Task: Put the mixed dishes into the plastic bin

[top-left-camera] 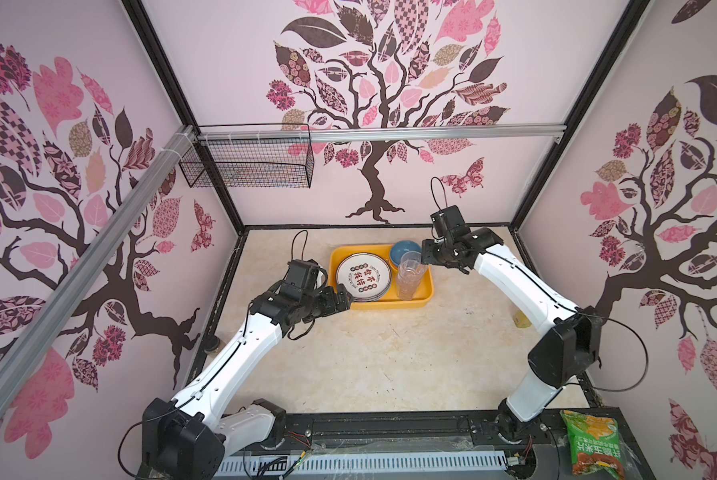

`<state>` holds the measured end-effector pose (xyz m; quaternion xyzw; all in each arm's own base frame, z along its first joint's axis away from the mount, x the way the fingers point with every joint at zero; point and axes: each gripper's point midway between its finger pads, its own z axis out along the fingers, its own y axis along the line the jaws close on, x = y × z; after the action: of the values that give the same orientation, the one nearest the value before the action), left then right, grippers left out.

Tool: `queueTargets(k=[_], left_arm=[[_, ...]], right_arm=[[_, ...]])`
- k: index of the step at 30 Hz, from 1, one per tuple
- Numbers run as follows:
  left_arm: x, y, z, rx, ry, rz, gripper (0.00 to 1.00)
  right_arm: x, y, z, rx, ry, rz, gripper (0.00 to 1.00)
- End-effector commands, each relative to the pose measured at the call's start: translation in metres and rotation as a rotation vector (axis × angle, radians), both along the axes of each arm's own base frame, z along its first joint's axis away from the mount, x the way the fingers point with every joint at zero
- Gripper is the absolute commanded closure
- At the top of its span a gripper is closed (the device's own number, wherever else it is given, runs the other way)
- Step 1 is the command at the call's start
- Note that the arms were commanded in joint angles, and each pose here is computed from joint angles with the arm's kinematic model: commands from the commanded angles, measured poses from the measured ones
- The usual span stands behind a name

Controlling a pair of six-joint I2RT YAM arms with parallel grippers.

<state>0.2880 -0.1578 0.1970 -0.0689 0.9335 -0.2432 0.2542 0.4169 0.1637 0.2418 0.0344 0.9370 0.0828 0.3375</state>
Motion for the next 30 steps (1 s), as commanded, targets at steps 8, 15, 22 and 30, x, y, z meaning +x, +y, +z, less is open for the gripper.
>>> queueTargets(k=[8,15,22,30], left_arm=[[0.039,0.059,0.038,0.180,-0.112,0.162,0.01],[0.057,0.123,0.055,0.438,-0.240,0.411,0.01],[0.067,0.190,0.056,0.587,-0.471,0.668,0.01],[0.079,0.229,0.005,0.707,-0.457,0.690,0.02]], right_arm=[[-0.014,-0.051,0.018,0.081,-0.112,-0.140,0.00],[-0.023,-0.122,-0.002,0.029,-0.228,-0.408,0.00],[-0.032,-0.172,-0.026,-0.149,-0.404,-0.585,0.00],[-0.052,-0.207,-0.064,-0.315,-0.568,-0.702,0.01]])
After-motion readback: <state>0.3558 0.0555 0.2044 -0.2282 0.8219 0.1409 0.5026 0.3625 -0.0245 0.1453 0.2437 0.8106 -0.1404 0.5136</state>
